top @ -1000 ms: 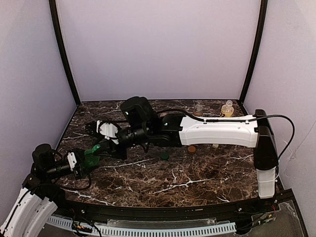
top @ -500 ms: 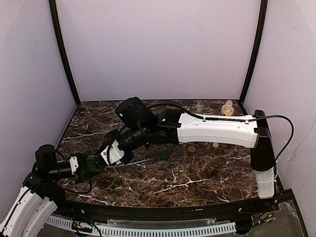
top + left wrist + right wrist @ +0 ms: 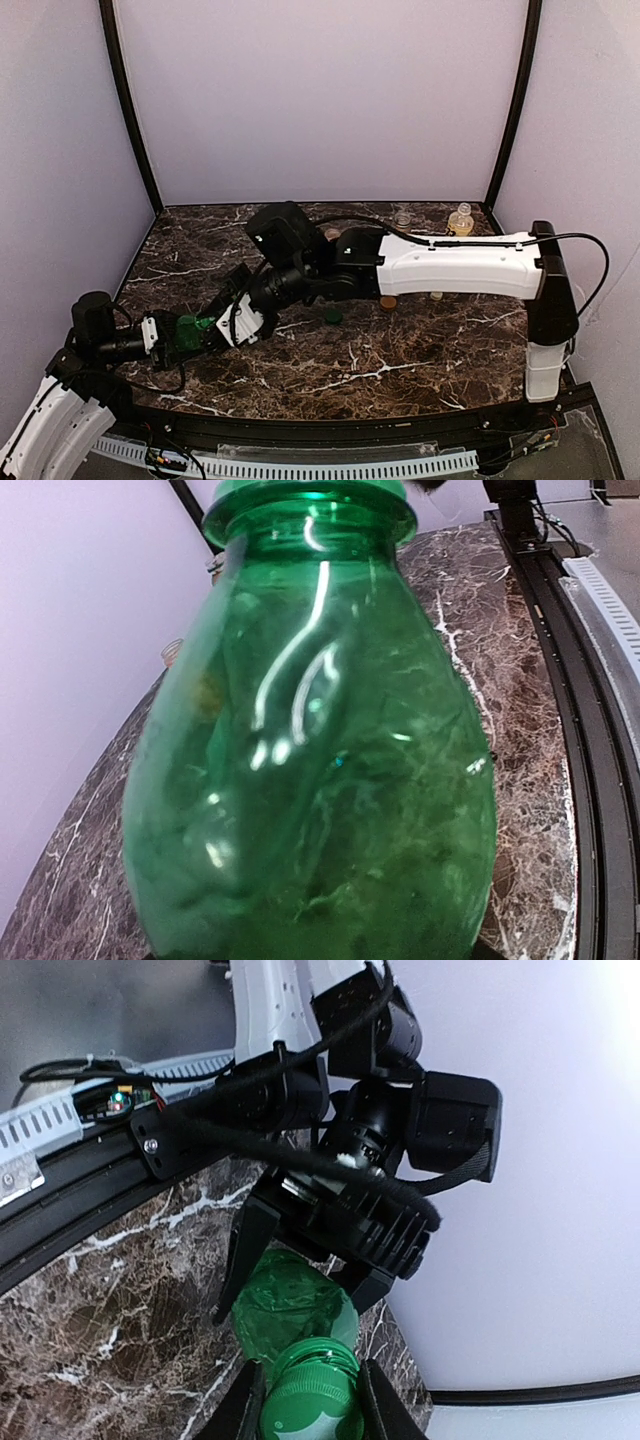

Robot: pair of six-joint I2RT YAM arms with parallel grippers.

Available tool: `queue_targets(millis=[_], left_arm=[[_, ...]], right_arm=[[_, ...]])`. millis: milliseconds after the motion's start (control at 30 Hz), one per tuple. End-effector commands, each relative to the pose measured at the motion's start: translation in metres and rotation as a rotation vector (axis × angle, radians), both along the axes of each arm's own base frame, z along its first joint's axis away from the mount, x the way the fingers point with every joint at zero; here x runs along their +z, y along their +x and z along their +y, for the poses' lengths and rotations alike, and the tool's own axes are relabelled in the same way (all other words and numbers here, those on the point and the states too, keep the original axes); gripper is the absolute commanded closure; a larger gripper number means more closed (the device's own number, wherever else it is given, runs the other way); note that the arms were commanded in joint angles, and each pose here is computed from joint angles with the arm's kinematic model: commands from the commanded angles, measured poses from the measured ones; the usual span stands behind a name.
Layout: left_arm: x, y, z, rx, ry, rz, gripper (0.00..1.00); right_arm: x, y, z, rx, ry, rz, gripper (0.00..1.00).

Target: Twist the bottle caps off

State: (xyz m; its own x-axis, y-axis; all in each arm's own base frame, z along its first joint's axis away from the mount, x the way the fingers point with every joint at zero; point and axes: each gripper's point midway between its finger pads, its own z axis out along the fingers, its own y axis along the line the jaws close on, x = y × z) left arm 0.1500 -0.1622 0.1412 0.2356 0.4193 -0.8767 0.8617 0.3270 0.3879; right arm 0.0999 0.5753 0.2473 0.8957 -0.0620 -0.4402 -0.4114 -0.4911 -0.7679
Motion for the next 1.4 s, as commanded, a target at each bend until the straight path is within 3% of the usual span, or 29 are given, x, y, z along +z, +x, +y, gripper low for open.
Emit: queue_targets(millis=[0, 233, 333, 467, 600, 833, 1000, 1133, 1200, 1300, 1367], left_arm=[[0.003, 0.002, 0.002, 0.020, -0.003, 0.009, 0.90], [0.006, 0.004, 0.003, 0.034, -0.002, 0.001, 0.90], [0.012, 0.012, 0.007, 0.086, -0.025, -0.008, 0.90], [0.032, 0.034, 0.019, 0.223, -0.067, -0.073, 0.89], [0.049, 0.053, 0.037, 0.372, -0.101, -0.131, 0.88], [0.091, 0.067, 0.062, 0.546, -0.209, -0.174, 0.87], [0.104, 0.063, 0.059, 0.539, -0.331, -0.060, 0.85], [0.106, 0.061, 0.054, 0.513, -0.348, -0.033, 0.84], [0.105, 0.060, 0.053, 0.504, -0.346, -0.032, 0.84], [0.104, 0.059, 0.051, 0.491, -0.345, -0.031, 0.84], [0.102, 0.058, 0.050, 0.482, -0.347, -0.025, 0.84]], right_arm=[[0.063, -0.012, -0.025, 0.023, 0.141, 0.142, 1.00], [0.075, -0.003, -0.031, -0.043, 0.167, 0.258, 1.00], [0.080, 0.049, -0.027, -0.333, 0.164, 0.503, 1.00], [0.018, 0.145, -0.052, -0.885, 0.104, 0.848, 1.00], [-0.057, 0.171, -0.067, -1.174, -0.018, 0.980, 1.00], [-0.148, 0.180, -0.057, -1.314, -0.178, 1.097, 1.00], [-0.196, 0.180, -0.054, -1.384, -0.293, 1.107, 1.00], [-0.220, 0.178, -0.059, -1.422, -0.343, 1.095, 0.98], [-0.225, 0.176, -0.060, -1.430, -0.355, 1.068, 0.89], [-0.226, 0.175, -0.060, -1.424, -0.366, 1.036, 0.57], [-0.219, 0.172, -0.056, -1.389, -0.373, 1.041, 0.42]])
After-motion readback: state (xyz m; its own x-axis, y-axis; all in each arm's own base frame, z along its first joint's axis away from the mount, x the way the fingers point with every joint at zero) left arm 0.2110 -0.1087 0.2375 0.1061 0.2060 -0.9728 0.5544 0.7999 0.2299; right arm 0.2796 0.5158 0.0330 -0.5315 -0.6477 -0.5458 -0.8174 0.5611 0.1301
